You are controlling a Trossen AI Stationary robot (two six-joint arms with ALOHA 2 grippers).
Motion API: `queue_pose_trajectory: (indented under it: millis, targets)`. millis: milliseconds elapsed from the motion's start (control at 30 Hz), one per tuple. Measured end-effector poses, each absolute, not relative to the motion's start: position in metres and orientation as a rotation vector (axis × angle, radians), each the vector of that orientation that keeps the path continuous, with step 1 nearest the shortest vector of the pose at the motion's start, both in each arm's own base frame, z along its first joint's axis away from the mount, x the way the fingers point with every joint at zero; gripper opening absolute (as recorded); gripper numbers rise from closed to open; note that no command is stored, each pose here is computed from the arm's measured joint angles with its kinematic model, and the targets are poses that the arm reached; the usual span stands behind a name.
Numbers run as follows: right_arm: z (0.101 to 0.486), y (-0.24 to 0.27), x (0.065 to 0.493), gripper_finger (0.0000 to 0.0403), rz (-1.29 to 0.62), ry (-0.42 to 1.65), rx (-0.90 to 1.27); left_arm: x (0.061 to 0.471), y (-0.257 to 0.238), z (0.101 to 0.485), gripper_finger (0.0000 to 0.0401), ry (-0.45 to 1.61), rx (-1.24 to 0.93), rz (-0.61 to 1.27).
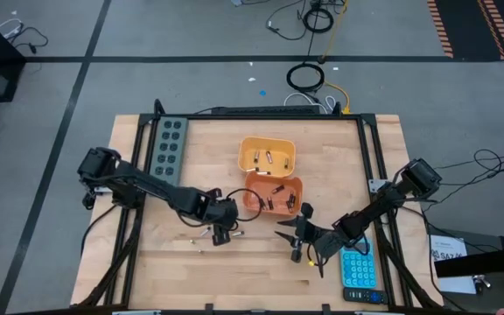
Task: Sort batteries
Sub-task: Put the silver battery into the yellow bin
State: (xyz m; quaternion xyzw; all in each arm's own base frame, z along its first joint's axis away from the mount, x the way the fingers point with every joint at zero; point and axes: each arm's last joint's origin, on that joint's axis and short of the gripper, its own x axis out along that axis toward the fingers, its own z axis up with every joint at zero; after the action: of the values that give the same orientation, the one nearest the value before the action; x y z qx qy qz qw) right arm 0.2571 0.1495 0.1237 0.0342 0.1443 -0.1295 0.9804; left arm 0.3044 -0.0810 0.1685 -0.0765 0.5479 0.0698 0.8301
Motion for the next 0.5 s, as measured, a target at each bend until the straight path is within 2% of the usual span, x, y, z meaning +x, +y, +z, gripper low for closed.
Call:
queue_pose_trajectory:
  millis: [300, 400, 500]
  targets:
    - [0.123, 0.149, 0.257, 0.0132, -0.261, 0.293, 0.073, 0.308, -0.08, 0.159, 0.0196, 1.171, -0.147, 0.185]
    - [0.123, 0.149, 0.257, 0.0132, -0.261, 0.293, 0.071, 0.312, -0.079, 0.153, 0.0169, 1.166, -0.148, 0.185]
    - [0.123, 0.149, 0.257, 0.0132, -0.261, 0.293, 0.072, 0.315, -0.08, 0.146, 0.0121, 1.179, -0.152, 0.158]
